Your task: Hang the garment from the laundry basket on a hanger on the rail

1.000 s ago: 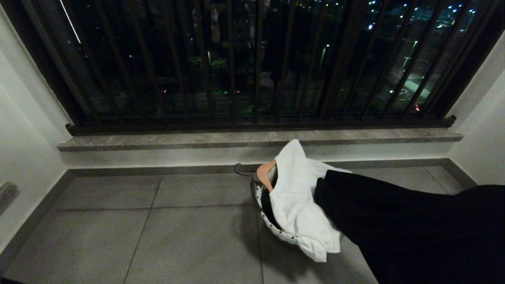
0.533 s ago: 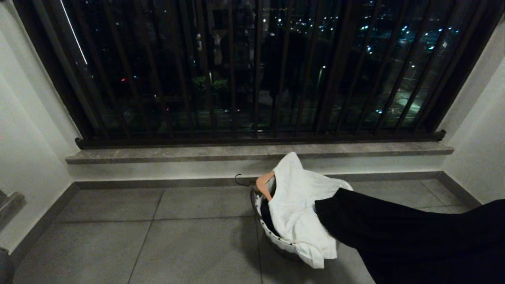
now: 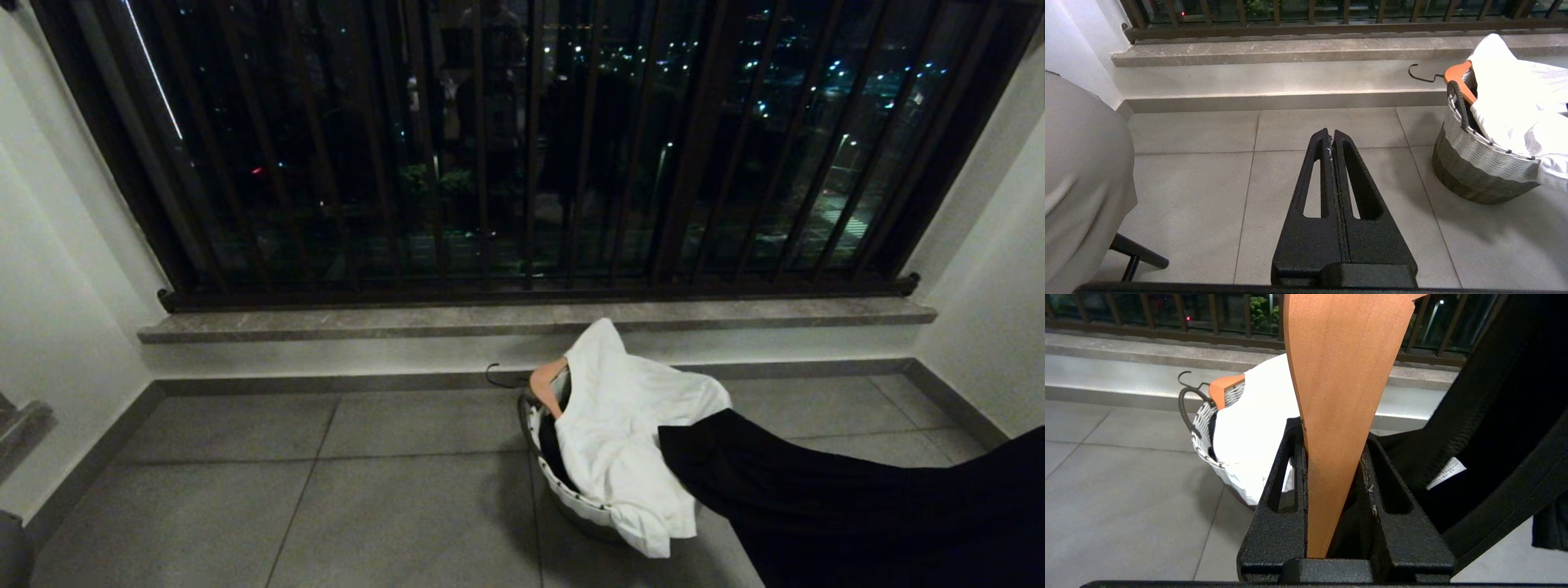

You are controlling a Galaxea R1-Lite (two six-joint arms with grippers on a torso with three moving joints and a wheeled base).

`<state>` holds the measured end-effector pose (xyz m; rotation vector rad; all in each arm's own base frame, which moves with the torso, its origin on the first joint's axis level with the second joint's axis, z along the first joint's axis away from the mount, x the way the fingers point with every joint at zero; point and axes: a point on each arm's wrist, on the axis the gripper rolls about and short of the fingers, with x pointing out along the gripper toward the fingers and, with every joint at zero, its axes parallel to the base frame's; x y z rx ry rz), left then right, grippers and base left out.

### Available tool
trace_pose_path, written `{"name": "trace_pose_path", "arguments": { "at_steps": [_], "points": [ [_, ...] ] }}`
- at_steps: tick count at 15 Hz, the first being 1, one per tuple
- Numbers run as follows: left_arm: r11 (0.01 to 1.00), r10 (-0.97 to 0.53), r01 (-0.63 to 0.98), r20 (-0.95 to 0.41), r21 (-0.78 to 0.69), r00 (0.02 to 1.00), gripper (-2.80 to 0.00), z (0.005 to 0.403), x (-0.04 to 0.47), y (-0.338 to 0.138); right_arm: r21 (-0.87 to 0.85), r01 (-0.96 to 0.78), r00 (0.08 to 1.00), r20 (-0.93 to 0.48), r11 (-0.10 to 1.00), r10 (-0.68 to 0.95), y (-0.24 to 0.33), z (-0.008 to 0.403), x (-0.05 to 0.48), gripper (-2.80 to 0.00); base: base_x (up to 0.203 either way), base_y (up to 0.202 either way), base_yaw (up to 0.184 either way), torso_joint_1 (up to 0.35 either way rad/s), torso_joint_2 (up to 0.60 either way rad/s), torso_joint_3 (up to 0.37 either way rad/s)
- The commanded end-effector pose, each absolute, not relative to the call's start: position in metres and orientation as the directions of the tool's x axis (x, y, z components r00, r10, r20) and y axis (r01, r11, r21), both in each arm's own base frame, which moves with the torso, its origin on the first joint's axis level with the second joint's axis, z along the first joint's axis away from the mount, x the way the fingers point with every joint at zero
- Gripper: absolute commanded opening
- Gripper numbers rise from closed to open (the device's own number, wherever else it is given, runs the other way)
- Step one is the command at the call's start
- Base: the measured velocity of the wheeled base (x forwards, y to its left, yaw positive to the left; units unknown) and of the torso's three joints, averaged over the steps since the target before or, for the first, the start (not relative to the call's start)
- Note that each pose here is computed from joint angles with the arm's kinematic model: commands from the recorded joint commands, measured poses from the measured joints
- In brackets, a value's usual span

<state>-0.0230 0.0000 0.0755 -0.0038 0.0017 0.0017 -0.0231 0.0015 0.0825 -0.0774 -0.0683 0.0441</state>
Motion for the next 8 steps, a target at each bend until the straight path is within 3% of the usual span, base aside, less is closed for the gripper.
{"name": "trace_pose_path", "arguments": {
  "at_steps": [1,4,8],
  "points": [
    [1.0,0.001,-0.001,-0.002,-0.005,1.0,-2.8,0.0754,-0.023,0.0,-0.08,-0.042,0.997,0.064,0.996,0.048,0.0015,0.0823,-0.0229,-2.8,0.0,0.0,0.0,0.0,0.0,0.0],
    [1.0,0.002,-0.002,-0.002,-0.003,1.0,-2.8,0.0754,-0.023,0.0,-0.08,-0.042,0.997,0.066,0.996,0.048,0.0015,0.0826,-0.023,-2.8,0.0,0.0,0.0,0.0,-0.03,-0.061],
    [1.0,0.002,-0.002,-0.002,-0.003,1.0,-2.8,0.0754,-0.023,0.0,-0.088,-0.042,0.997,0.064,0.995,0.048,0.0015,0.0823,-0.0229,-2.8,0.0,0.0,0.0,0.02,-0.37,-0.339]
  ]
}}
